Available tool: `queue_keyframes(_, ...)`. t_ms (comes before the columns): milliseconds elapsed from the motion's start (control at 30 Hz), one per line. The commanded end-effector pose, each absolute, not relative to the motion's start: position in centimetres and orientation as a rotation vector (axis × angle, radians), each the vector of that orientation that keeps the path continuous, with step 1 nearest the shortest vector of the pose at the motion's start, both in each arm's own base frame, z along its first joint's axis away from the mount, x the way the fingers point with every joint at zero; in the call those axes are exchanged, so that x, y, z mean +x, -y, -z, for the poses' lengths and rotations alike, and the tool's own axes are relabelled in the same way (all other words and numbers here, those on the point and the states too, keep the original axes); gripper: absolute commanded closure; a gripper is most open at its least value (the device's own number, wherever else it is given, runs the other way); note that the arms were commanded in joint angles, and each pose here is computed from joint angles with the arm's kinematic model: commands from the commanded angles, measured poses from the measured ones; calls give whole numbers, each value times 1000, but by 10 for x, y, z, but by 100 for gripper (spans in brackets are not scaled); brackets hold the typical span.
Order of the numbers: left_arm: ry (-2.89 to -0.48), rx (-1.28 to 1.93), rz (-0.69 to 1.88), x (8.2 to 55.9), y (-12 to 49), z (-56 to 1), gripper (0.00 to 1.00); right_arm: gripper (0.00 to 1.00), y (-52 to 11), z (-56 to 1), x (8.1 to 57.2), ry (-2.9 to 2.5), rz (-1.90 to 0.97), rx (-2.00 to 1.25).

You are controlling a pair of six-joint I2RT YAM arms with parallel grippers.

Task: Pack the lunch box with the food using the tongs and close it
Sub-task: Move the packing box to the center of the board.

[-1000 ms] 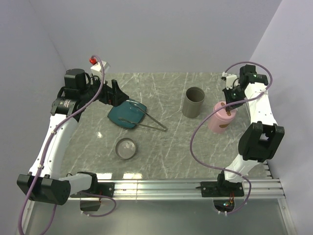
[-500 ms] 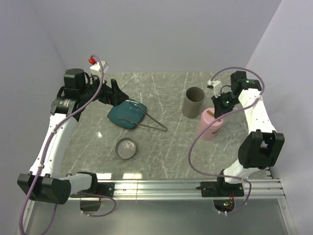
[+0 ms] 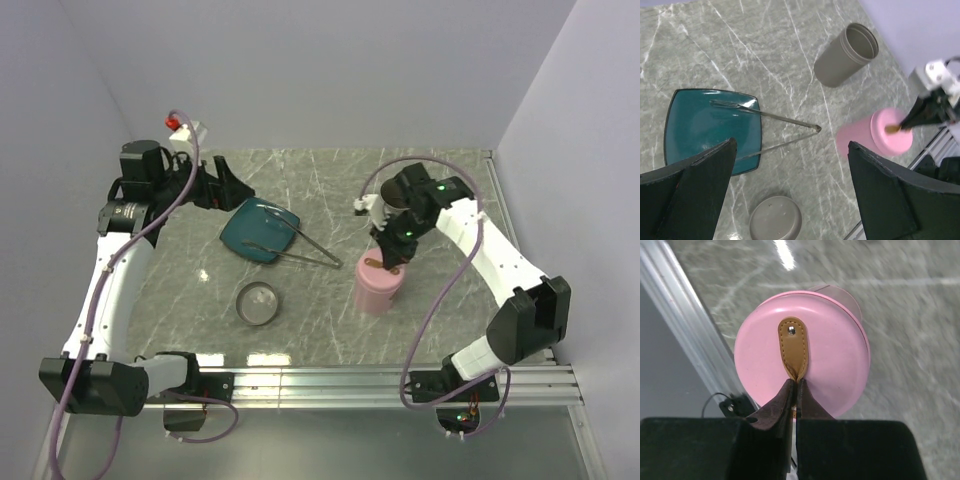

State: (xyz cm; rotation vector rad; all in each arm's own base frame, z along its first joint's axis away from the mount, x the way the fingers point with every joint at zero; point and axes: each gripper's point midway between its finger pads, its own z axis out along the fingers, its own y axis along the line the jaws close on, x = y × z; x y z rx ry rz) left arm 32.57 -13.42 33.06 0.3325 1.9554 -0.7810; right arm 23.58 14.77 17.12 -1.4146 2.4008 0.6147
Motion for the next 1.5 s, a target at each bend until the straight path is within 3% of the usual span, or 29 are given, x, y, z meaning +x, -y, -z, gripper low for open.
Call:
queue_keyframes(0,-1914,212,823,331,111,-339,1,100,-182,-152,222,-2444,-710,-1465)
queue_keyframes(267,-1936,39,762,332,65,-325,1,100,-257,-154,221,-2318,-774,-1581)
queue_keyframes(633,-2005,186,808,314,66,-301,1,100,-309,-168,235,-2251,-835,-1567)
queue_keyframes(700,-2007,190,825,313,65,-296,1,95,-312,-169,230,-2244,-832,-1584)
queue_keyframes(833,-2013,261,945,304,76,-288,1,70,-314,-181,229,-2209,-828,-1563)
queue_keyframes(933,-2034,322,974,299,79,-279,3,59,-317,-198,233,-2171,-821,-1536)
queue_keyframes(1133,-2028,412,847,292,72,-270,3,45,-325,-241,241,-2077,-829,-1477)
queue_keyframes(1267,-2020,570,753,279,68,-255,4,41,-327,-270,248,-2022,-823,-1425)
queue_keyframes(1467,-2071,961,589,256,64,-186,10,34,-317,-307,265,-1984,-878,-1271)
